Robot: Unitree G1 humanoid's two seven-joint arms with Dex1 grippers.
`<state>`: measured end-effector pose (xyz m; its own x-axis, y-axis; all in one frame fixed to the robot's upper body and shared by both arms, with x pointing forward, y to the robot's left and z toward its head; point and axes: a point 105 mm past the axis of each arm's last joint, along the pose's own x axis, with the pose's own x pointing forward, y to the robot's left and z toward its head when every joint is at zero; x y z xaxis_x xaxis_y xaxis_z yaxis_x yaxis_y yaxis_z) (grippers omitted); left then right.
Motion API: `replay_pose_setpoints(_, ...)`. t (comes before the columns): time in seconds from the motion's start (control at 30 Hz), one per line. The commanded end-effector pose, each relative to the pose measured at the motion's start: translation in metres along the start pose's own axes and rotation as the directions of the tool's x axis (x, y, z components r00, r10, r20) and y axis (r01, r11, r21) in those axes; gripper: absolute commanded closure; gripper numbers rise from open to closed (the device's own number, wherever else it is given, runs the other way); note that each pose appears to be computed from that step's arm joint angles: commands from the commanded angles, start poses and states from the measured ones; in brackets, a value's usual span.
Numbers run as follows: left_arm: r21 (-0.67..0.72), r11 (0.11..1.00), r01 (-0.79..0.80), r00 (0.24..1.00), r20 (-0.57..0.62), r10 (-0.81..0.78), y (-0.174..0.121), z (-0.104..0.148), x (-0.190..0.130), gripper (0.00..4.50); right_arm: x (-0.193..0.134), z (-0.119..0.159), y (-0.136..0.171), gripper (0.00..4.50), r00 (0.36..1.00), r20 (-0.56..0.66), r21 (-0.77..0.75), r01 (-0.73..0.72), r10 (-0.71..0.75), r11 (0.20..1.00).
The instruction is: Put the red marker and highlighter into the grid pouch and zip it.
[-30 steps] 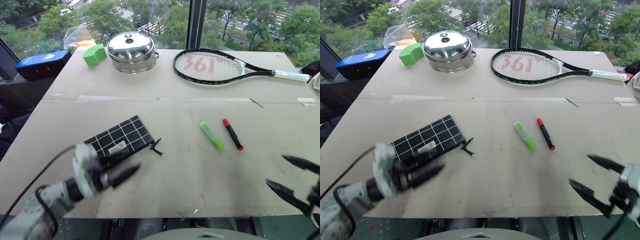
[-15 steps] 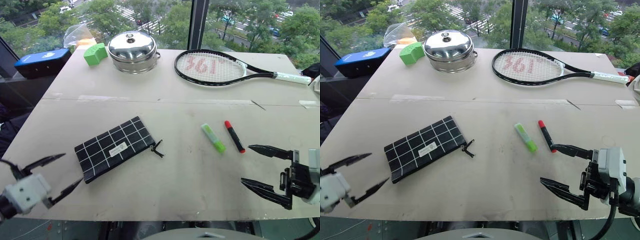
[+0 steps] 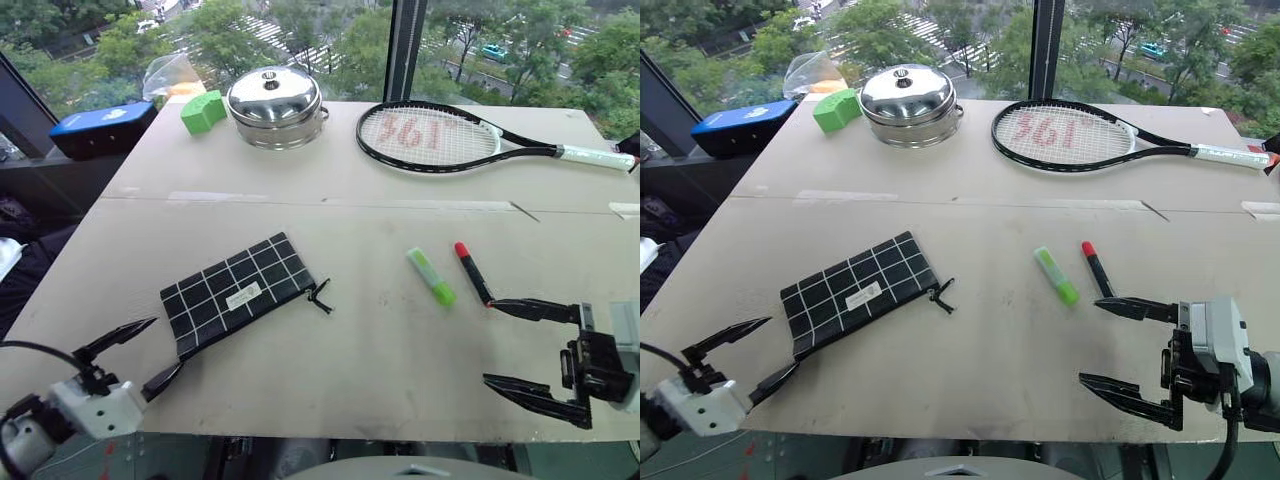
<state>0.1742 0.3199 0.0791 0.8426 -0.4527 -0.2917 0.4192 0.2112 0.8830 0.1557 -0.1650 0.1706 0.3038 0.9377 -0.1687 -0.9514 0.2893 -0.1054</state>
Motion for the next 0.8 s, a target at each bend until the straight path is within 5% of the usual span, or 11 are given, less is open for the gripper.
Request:
replay_pose_setpoints(0.03,0.003,0.999,0.051,0.998,-0.036,-0.051,-0.011,-0.009,0.011,0.00,0.010,0.009,0.009,0.03,0.995,0.011,-0.074,-0.095,0.096,0.993)
replay_pose_setpoints(0.23,0.026,0.998,0.063,0.996,-0.062,-0.061,-0.007,-0.020,0.031,0.00,0.012,0.009,0.006,0.03,0.993,0.026,-0.085,-0.111,0.114,0.990)
replay_pose_setpoints(0.33,0.015,0.995,0.100,0.993,-0.059,-0.099,-0.011,-0.023,0.046,0.84,0.012,0.007,0.005,0.00,0.994,0.031,-0.083,-0.104,0.107,0.991)
replay_pose_setpoints(0.5,-0.026,0.992,0.120,0.992,-0.039,-0.121,-0.011,-0.024,0.060,3.27,0.012,0.007,0.005,0.00,0.995,0.042,-0.082,-0.089,0.093,0.993)
replay_pose_setpoints(0.57,-0.046,0.992,0.114,0.993,-0.025,-0.115,-0.006,-0.024,0.066,3.69,0.013,0.007,0.006,0.00,0.995,0.050,-0.077,-0.078,0.082,0.994)
replay_pose_setpoints(0.6,-0.068,0.993,0.095,0.995,-0.013,-0.096,0.000,-0.022,0.069,4.24,0.014,0.006,0.007,0.00,0.996,0.055,-0.072,-0.069,0.073,0.995)
replay_pose_setpoints(0.67,-0.103,0.992,0.071,0.997,0.011,-0.070,0.010,-0.018,0.073,4.45,0.015,0.005,0.009,0.00,0.996,0.060,-0.065,-0.055,0.059,0.996)
replay_pose_setpoints(0.8,-0.211,0.975,0.066,0.983,0.182,-0.028,0.052,0.031,0.099,4.45,0.024,0.002,-0.004,0.00,0.990,0.078,-0.040,0.121,-0.117,0.992)
